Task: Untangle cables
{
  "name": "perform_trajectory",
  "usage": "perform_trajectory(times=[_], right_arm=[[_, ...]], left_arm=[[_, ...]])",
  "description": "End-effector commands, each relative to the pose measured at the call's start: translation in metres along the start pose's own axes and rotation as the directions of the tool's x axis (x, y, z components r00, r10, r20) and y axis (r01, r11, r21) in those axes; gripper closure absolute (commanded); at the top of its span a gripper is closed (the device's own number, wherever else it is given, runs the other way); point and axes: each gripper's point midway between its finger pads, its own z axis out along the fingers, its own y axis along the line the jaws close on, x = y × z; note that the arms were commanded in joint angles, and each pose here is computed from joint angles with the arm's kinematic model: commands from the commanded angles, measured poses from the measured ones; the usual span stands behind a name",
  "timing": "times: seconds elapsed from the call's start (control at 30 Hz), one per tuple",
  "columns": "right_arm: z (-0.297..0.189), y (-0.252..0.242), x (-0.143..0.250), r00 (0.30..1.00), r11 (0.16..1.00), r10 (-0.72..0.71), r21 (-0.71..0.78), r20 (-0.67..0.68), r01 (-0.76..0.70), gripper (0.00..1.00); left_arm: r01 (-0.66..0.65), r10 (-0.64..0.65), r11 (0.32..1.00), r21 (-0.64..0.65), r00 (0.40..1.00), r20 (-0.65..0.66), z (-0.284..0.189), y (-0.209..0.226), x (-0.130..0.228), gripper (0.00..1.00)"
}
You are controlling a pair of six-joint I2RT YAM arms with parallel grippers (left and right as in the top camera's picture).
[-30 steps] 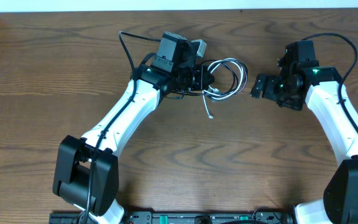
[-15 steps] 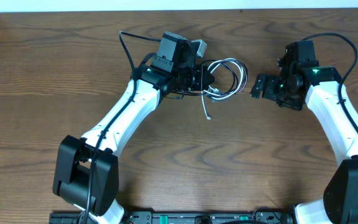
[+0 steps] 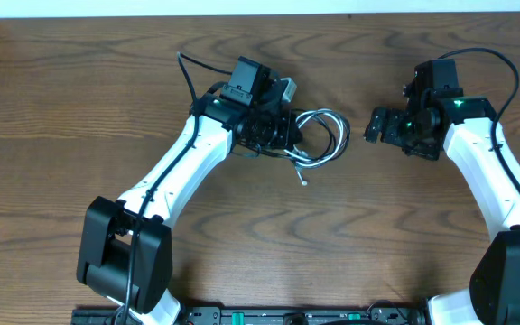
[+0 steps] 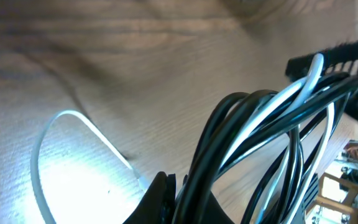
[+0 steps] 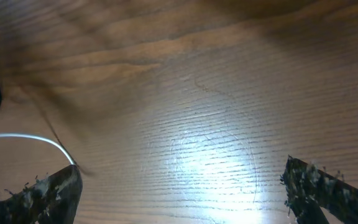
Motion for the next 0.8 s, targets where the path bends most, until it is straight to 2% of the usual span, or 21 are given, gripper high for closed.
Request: perform_trajectory(times=[0.0, 0.23, 0.4, 0.5, 0.63, 0.77], right_arm=[[0.001, 0.0, 0.0, 1.0, 1.0, 0.006, 0.01, 0.0, -0.006, 0.01], [-0.001, 0.015, -0.024, 0.996, 0.998, -0.013, -0.056, 0.093, 0.018, 0.01], [-0.001, 0.016, -0.024, 0.995, 0.998, -0.014, -0.057, 0.095, 0.019, 0.01], [-0.002, 0.021, -0.032, 0.991, 0.995, 0.062, -0.091, 0.118, -0.052, 0.01], [-0.005, 0.04, -0.034, 0.989, 0.976, 0.104, -0.199, 0.103, -0.082, 0.01], [-0.012, 0.06, -0.017, 0.999, 0.947, 0.008, -0.322, 0.031, 0.002, 0.01]], left_arm=[[-0.038, 0.037, 0.999, -0.012, 0.999, -0.01, -0.006, -0.002, 0.005, 0.93], [-0.109, 0.108, 0.994, -0.008, 0.993, -0.049, -0.006, -0.001, 0.014, 0.92], [-0.122, 0.122, 0.993, -0.005, 0.992, -0.036, -0.006, -0.002, 0.011, 0.93], [-0.127, 0.126, 0.992, -0.013, 0.992, -0.026, -0.006, -0.001, 0.008, 0.93], [-0.125, 0.126, 0.987, -0.105, 0.992, 0.001, -0.007, 0.015, 0.001, 0.92], [-0.136, 0.152, 0.968, -0.21, 0.987, 0.059, -0.01, 0.03, -0.014, 0.93]])
